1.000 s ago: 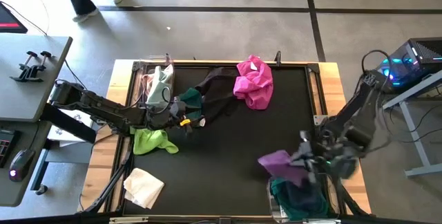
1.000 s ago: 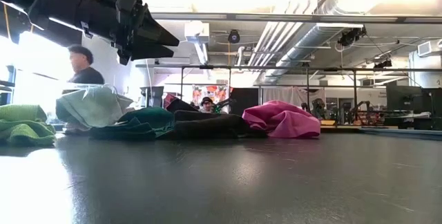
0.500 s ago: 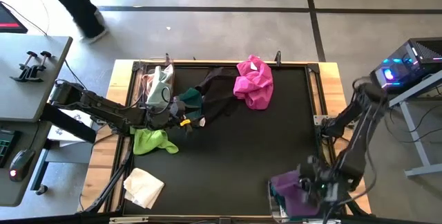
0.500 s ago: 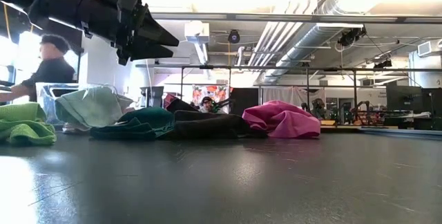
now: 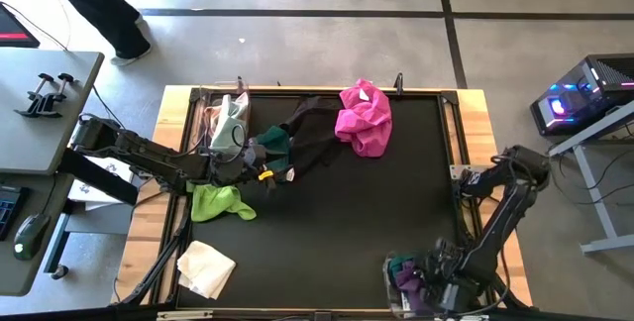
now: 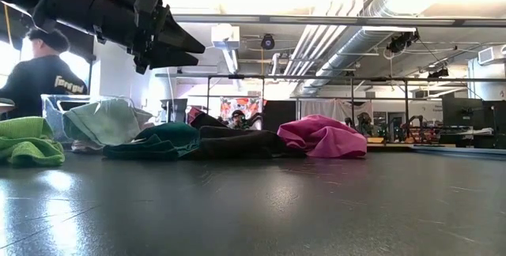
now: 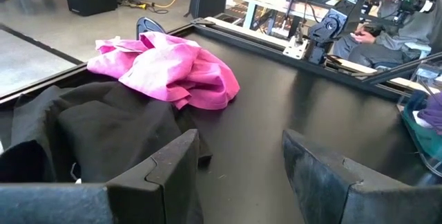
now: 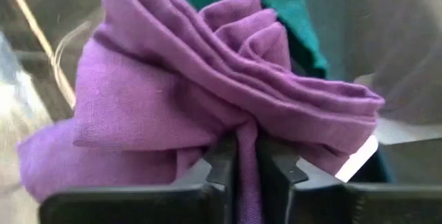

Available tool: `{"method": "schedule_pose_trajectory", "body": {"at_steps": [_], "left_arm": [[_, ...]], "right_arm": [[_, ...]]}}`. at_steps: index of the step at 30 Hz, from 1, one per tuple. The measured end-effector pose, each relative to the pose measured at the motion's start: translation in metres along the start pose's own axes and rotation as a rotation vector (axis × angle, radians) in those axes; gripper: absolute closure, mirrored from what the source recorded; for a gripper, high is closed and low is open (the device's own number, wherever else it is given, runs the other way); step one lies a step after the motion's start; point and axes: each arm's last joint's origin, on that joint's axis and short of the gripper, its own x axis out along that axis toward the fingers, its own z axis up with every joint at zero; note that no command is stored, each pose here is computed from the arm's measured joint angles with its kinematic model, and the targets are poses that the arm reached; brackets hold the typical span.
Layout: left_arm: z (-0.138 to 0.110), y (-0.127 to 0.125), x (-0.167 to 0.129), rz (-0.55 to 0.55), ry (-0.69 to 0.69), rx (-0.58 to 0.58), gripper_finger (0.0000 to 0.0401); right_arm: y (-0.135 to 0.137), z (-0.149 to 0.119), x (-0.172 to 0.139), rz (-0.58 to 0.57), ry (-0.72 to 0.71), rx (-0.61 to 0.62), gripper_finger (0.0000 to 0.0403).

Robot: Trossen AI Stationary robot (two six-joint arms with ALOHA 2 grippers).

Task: Sort towels by color in basket
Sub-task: Put the violet towel into the bottom transparent bin, then put the light green towel into the top transparent bin

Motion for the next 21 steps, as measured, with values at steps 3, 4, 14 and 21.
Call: {"method": "schedule_pose_trajectory", "body": {"at_steps": [3, 4, 14, 21], "left_arm": [[0.000, 0.000, 0.000, 0.000, 0.000, 0.000, 0.0206], [0.000, 0.000, 0.000, 0.000, 0.000, 0.000, 0.0206], [0.001, 0.000, 0.000, 0.001, -0.007, -0.002, 0.0206], [0.001, 0.000, 0.000, 0.015, -0.015, -0.011, 0.0206]], "right_arm": [[-0.002, 0.004, -0.011, 0.030, -0.034, 0.014, 0.0332], [-0.004, 0.005, -0.017, 0.048, -0.036, 0.016, 0.0322], [-0.037, 0.029, -0.094, 0.237, -0.314, -0.034, 0.0280], [-0.067, 0.081, -0.100, -0.108, -0.667, -0.220, 0.0281]]}}
